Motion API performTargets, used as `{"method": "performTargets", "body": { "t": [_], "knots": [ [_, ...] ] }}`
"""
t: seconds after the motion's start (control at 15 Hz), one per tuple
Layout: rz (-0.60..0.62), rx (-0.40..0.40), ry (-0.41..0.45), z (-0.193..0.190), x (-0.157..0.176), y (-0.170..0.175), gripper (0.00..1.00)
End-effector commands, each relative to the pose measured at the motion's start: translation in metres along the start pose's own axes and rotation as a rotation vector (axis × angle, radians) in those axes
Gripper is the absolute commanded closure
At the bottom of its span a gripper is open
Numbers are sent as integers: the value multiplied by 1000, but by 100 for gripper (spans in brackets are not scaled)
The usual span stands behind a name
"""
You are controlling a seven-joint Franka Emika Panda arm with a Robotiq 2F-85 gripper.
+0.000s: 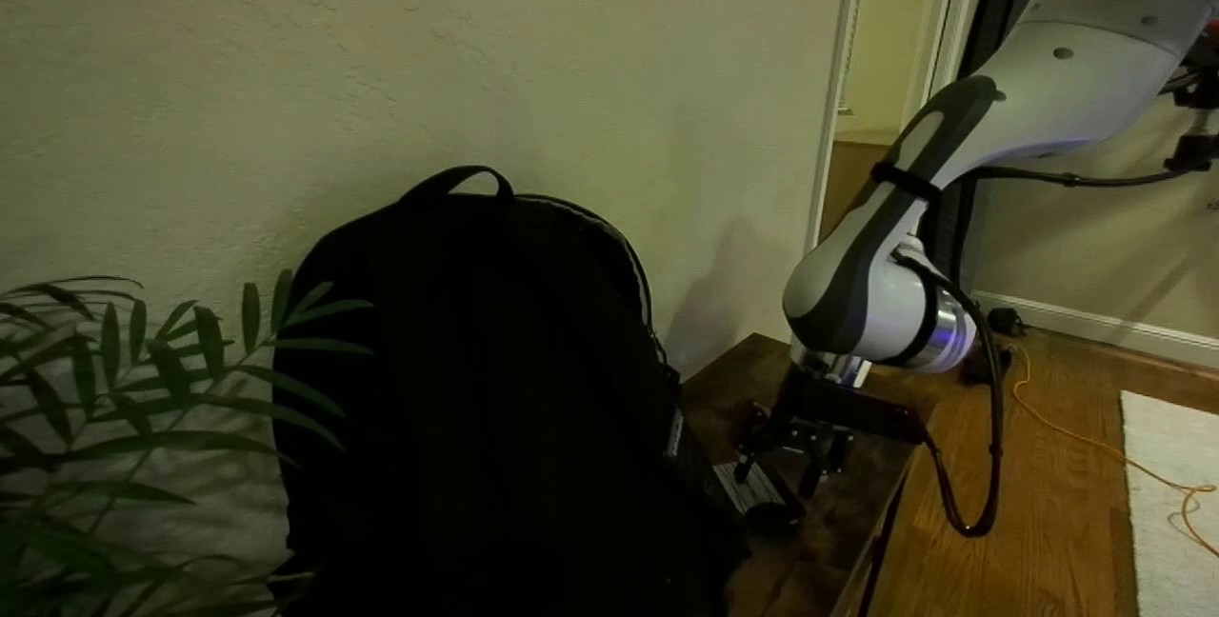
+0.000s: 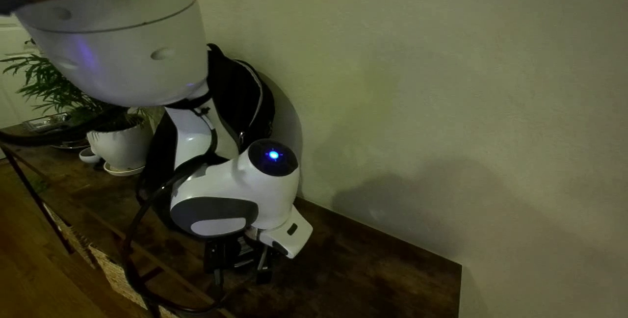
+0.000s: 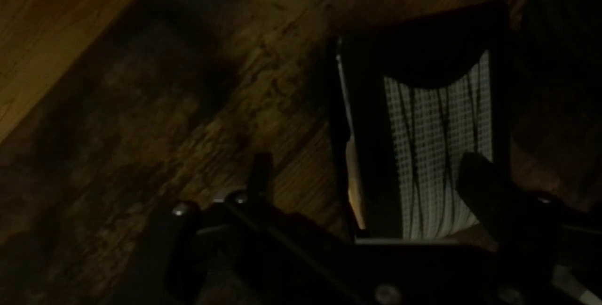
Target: Put the wallet in the bag
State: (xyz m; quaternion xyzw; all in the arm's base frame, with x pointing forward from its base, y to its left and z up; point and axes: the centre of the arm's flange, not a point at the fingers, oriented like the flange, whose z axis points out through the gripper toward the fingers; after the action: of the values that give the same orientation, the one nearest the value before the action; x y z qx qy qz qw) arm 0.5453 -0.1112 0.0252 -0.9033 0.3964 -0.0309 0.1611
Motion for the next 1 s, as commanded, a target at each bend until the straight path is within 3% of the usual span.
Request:
{"method": "performTargets", "body": {
  "t": [0.0,0.07,0.47,0.73,0.93],
  "knots": [
    [-12,41,-1,6,1,13,7],
    [-19,50,-3,6,1,11,26],
    [-84,94,0,0,0,-8,66],
    [-103,111,4,-2,1,-12,91],
    [-103,125,12,-6,3,-11,97]
  ]
}}
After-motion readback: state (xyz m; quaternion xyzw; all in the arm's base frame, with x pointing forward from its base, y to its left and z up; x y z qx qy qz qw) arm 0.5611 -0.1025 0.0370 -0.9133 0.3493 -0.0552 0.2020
